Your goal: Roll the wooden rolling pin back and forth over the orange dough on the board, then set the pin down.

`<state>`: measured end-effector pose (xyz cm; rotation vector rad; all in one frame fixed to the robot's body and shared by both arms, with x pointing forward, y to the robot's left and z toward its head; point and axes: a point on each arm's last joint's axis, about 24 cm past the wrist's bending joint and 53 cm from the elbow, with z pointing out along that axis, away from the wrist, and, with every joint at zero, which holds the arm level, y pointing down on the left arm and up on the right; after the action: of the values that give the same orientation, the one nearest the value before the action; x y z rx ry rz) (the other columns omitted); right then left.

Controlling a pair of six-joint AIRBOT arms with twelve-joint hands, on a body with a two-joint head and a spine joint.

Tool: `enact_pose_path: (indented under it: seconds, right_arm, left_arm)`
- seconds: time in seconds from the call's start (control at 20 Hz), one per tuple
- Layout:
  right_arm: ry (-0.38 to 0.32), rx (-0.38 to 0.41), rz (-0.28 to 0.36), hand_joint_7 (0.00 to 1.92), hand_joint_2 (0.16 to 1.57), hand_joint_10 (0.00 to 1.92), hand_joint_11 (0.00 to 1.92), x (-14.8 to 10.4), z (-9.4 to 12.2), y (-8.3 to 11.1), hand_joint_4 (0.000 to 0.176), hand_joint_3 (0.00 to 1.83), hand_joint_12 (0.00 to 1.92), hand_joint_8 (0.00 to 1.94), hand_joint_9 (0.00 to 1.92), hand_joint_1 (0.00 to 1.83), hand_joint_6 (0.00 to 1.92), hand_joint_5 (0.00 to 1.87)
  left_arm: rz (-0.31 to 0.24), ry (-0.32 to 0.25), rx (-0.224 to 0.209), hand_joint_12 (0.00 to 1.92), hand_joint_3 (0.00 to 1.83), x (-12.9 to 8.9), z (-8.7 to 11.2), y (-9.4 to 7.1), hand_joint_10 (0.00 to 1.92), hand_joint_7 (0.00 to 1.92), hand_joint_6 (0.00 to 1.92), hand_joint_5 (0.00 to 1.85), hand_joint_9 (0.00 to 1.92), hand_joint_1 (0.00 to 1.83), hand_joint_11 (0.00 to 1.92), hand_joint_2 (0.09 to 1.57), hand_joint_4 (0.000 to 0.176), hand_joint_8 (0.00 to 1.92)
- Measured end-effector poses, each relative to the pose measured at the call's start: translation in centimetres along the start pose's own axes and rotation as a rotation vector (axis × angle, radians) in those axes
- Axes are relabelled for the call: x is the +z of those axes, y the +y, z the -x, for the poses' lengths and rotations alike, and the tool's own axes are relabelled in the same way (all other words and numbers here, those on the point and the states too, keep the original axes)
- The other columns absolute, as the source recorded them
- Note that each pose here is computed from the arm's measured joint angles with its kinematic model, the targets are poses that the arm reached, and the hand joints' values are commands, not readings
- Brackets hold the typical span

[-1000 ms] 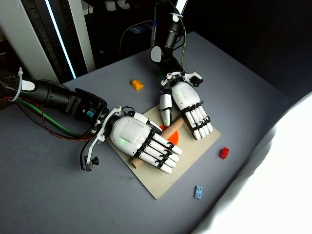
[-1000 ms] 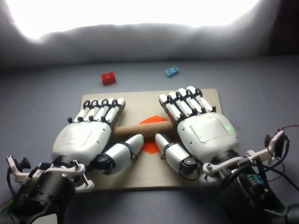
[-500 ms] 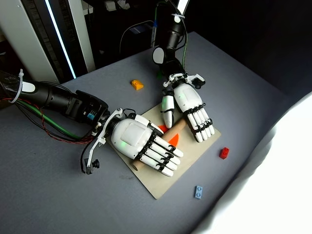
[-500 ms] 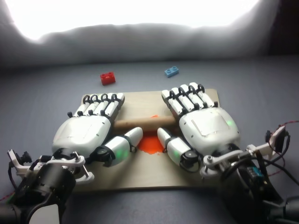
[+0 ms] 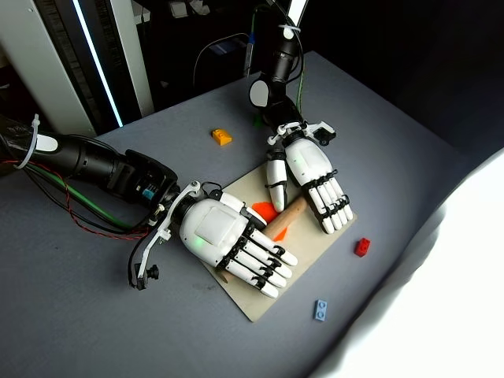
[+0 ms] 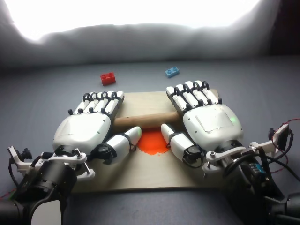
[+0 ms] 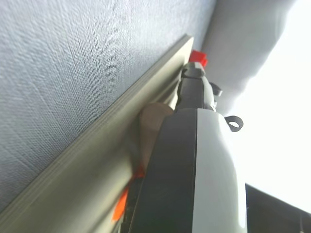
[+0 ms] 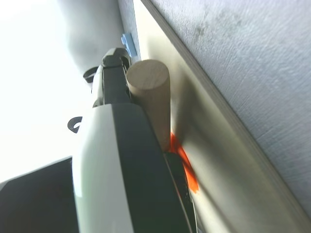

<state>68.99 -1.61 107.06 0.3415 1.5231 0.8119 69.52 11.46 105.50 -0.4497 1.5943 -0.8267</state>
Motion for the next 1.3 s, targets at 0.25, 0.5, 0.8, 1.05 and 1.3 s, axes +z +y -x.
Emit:
enact_pose_path:
  seconds: [0.25, 0.5, 0.8, 1.05, 1.3]
  right_arm:
    - [-0.004, 0.008, -0.004, 0.09, 1.57, 0.01, 0.0, 0.3, 0.3, -0.5, 0.0, 0.12, 0.14, 0.0, 0.04, 0.0, 0.01, 0.12]
    - [-0.016, 0.012, -0.022, 0.08, 1.57, 0.0, 0.0, 0.9, 0.9, -1.0, 0.0, 0.11, 0.09, 0.0, 0.04, 0.0, 0.01, 0.11]
    - [-0.015, 0.012, -0.022, 0.1, 1.57, 0.01, 0.0, 1.2, 1.0, -1.1, 0.0, 0.11, 0.16, 0.0, 0.06, 0.0, 0.01, 0.12]
    - [-0.005, 0.025, -0.03, 0.08, 1.57, 0.0, 0.0, 1.5, 0.9, -1.3, 0.0, 0.11, 0.07, 0.0, 0.04, 0.0, 0.0, 0.1]
    - [-0.001, 0.025, -0.028, 0.09, 1.57, 0.01, 0.0, 1.6, 0.9, -1.3, 0.0, 0.11, 0.12, 0.0, 0.05, 0.0, 0.01, 0.12]
  left_arm:
    - [-0.007, 0.015, 0.007, 0.0, 0.0, 0.8, 0.1, -0.3, 0.0, 0.0, 0.0, 0.0, 0.0, 0.0, 0.0, 1.43, 0.0, 0.0]
    - [0.002, 0.023, -0.002, 0.0, 0.0, 1.4, 0.2, -0.2, 0.0, 0.0, 0.0, 0.0, 0.0, 0.0, 0.0, 1.43, 0.0, 0.0]
    - [0.003, 0.028, -0.002, 0.0, 0.0, 1.8, 0.3, -0.2, 0.0, 0.0, 0.0, 0.0, 0.0, 0.0, 0.0, 1.43, 0.0, 0.0]
    - [0.009, 0.027, 0.003, 0.0, 0.0, 2.5, 0.9, 0.0, 0.0, 0.0, 0.0, 0.0, 0.0, 0.0, 0.0, 1.43, 0.0, 0.0]
    - [0.009, 0.035, 0.011, 0.0, 0.0, 3.4, 1.3, -0.2, 0.0, 0.0, 0.0, 0.0, 0.0, 0.0, 0.0, 1.43, 0.0, 0.0]
